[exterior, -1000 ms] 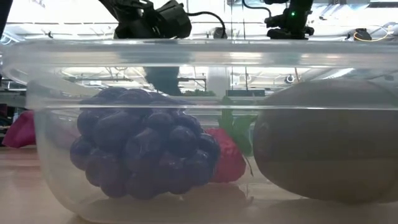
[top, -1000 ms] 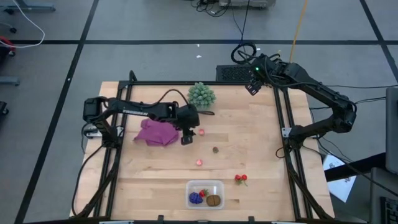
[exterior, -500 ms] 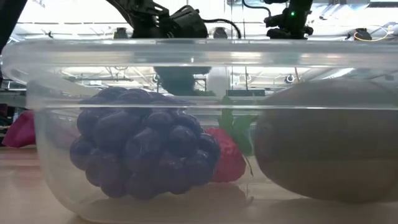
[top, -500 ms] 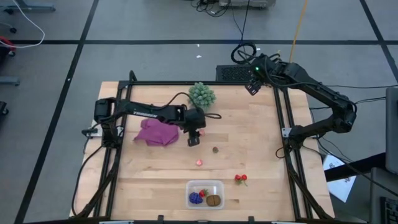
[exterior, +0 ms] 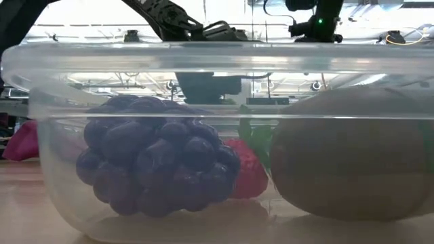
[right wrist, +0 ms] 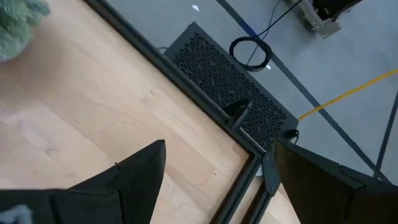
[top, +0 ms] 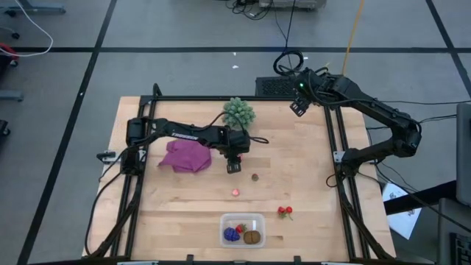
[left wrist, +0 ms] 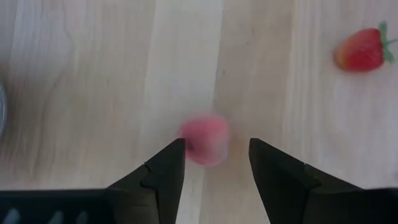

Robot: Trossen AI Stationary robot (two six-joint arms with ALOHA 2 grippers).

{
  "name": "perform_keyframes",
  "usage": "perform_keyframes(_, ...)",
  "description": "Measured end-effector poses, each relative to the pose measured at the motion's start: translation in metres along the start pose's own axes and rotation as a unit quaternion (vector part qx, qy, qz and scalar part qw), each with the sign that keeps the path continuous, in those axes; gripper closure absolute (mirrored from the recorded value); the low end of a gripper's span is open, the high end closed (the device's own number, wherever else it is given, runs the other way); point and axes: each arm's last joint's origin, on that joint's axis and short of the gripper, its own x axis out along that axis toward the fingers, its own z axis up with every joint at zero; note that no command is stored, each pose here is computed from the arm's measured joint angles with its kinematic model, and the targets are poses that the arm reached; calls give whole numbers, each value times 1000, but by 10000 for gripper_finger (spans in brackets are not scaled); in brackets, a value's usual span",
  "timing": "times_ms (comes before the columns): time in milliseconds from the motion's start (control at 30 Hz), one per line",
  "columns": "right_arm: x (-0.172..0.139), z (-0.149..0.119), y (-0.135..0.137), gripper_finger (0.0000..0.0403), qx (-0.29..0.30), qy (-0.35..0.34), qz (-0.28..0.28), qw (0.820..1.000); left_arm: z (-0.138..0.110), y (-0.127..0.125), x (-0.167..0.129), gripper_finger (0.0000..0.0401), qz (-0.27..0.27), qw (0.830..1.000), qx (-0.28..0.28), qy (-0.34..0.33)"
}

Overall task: Pick and placing Produce into tupperware
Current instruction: Put the top pink peach into the transparent container

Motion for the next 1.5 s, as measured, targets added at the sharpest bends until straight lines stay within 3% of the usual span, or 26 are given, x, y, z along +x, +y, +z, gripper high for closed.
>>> perform_keyframes(433, 21, -10, 10, 112, -32, 13, -1, 999, 1, 0, -1, 219, -2, 1000, -1, -3)
perform_keyframes(1100, 21, -7, 10, 112, -24, -1, 0, 1000, 3, -2, -1, 219, -17, 1000, 3, -17)
perform_keyframes(1500, 21, -7, 10, 112, -21, 0, 0, 1000, -2, 0, 17, 219, -13, 1000, 0, 4)
